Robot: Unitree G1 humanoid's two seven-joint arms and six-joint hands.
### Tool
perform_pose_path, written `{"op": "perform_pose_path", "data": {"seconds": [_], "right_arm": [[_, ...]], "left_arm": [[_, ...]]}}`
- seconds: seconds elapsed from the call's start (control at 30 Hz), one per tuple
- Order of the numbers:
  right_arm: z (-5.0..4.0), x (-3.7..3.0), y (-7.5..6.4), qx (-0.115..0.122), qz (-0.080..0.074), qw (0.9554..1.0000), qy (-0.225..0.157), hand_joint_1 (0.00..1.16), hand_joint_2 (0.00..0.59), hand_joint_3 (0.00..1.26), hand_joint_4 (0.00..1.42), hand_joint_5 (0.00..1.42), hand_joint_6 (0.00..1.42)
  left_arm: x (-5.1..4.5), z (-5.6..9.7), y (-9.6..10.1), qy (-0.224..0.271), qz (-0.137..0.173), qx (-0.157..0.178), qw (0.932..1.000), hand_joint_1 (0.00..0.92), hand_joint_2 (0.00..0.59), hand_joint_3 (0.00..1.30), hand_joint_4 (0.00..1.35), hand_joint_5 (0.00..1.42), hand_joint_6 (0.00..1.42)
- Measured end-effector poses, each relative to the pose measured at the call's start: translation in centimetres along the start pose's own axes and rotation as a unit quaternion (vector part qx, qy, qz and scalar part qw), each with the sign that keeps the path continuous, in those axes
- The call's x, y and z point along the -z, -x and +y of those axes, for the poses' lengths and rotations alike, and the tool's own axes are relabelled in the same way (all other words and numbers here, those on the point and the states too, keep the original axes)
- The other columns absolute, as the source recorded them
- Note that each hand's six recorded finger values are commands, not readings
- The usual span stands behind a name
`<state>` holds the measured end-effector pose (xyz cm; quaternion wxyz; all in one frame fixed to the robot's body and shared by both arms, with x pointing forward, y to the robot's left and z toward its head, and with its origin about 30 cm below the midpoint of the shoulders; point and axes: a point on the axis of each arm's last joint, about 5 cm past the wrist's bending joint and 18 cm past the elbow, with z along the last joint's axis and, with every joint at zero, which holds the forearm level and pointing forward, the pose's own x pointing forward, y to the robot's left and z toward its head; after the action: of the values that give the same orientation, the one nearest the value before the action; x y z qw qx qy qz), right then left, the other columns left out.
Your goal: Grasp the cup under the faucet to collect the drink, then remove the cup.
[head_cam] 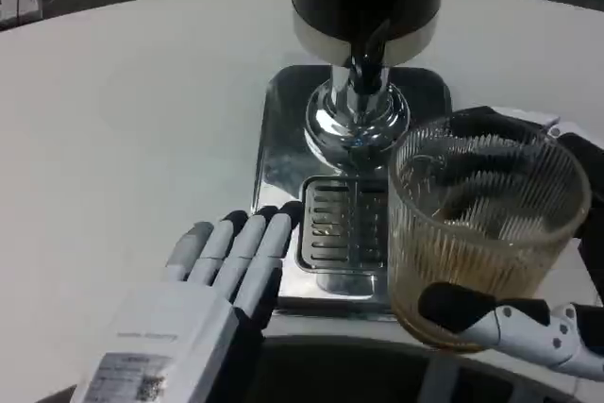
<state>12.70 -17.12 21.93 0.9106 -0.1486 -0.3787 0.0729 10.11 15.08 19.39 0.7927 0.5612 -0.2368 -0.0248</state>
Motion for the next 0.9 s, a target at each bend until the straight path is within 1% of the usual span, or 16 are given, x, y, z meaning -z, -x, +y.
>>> {"op": "perform_pose_path", "data": {"seconds": [0.13, 0.27, 0.4, 0.5, 0.7, 0.9], "right_arm": [[0.22, -0.02, 0.3, -0.007, 0.007, 0.9999, -0.006, 1.14, 0.196, 0.81, 0.98, 1.14, 1.42], [0.33, -0.1, 0.7, -0.009, 0.006, 0.9999, -0.007, 1.14, 0.196, 0.81, 0.98, 1.14, 1.42], [0.35, -0.19, 0.8, -0.007, -0.001, 1.0, -0.005, 1.14, 0.196, 0.81, 0.98, 1.13, 1.42], [0.35, -0.22, 0.8, -0.007, -0.004, 1.0, -0.004, 1.14, 0.196, 0.81, 0.98, 1.13, 1.42], [0.16, -0.4, 1.0, -0.024, -0.019, 0.9995, 0.006, 1.14, 0.196, 0.81, 0.98, 1.13, 1.42], [0.22, -0.46, 0.9, -0.027, -0.028, 0.9992, 0.007, 1.14, 0.196, 0.8, 0.97, 1.13, 1.42]], "left_arm": [[-0.41, 0.4, 0.2, 0.002, -0.01, -0.001, 0.9999, 0.0, 0.073, 0.0, 0.0, 0.0, 0.0], [-0.8, 0.5, 0.2, 0.009, -0.017, 0.009, 0.9998, 0.0, 0.072, 0.0, 0.0, 0.0, 0.0], [-1.17, 0.5, 0.0, 0.017, -0.023, 0.013, 0.9995, 0.0, 0.07, 0.0, 0.0, 0.0, 0.0], [-1.27, 0.7, -0.1, 0.008, -0.022, 0.014, 0.9996, 0.0, 0.069, 0.0, 0.0, 0.0, 0.0], [-1.36, 0.8, -0.1, 0.005, -0.022, 0.016, 0.9996, 0.0, 0.067, 0.0, 0.0, 0.0, 0.0], [-1.31, 0.9, -0.1, 0.004, -0.02, 0.014, 0.9997, 0.0, 0.065, 0.0, 0.0, 0.0, 0.0]]}}
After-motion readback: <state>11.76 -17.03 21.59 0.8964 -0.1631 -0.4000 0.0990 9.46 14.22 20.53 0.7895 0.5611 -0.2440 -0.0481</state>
